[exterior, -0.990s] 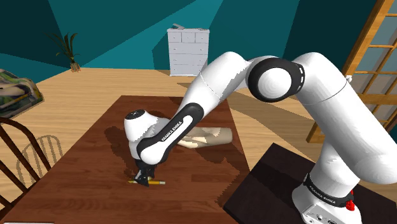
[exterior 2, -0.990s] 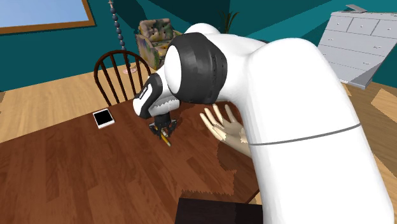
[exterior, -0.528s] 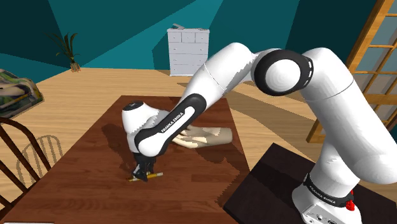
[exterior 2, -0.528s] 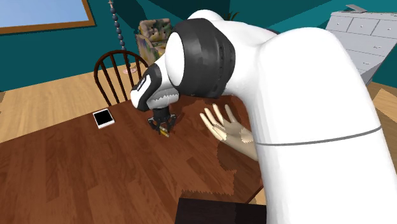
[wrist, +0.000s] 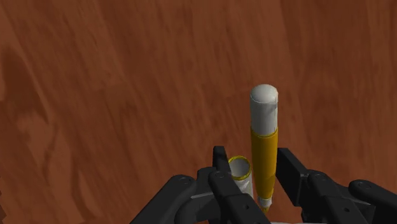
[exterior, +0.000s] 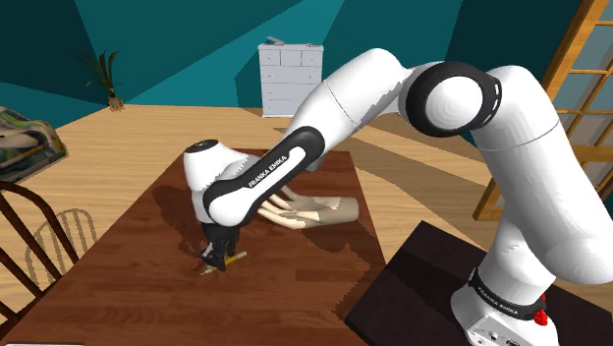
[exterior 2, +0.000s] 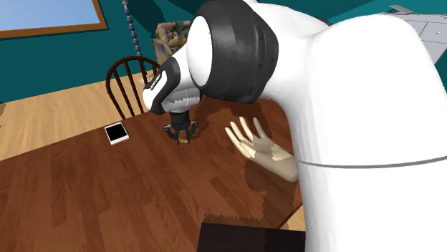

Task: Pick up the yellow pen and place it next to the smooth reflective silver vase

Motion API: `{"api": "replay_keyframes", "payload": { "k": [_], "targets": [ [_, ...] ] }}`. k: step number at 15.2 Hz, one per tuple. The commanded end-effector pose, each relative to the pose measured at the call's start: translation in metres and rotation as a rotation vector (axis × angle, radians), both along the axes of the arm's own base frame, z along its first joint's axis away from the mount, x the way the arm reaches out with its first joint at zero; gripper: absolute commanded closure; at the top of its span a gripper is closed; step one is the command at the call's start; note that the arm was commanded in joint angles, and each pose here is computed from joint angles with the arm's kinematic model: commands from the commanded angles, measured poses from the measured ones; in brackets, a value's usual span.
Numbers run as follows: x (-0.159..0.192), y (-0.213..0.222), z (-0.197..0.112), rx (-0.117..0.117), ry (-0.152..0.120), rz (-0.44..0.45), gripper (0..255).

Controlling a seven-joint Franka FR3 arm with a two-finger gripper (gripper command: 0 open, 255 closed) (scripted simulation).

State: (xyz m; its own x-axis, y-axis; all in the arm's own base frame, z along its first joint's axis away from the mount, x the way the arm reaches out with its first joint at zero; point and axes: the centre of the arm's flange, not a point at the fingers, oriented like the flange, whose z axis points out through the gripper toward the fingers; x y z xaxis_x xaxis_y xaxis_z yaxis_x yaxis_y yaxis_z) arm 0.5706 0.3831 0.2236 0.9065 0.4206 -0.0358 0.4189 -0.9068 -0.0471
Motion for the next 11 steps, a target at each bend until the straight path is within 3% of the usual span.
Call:
{"api": "replay_keyframes", "payload": {
  "k": [1, 11],
  "targets": [
    [0.000, 0.000, 0.010, 0.000, 0.000, 0.000, 255],
    [0.000, 0.000, 0.063, 0.000, 0.000, 0.000, 255]
  ]
}}
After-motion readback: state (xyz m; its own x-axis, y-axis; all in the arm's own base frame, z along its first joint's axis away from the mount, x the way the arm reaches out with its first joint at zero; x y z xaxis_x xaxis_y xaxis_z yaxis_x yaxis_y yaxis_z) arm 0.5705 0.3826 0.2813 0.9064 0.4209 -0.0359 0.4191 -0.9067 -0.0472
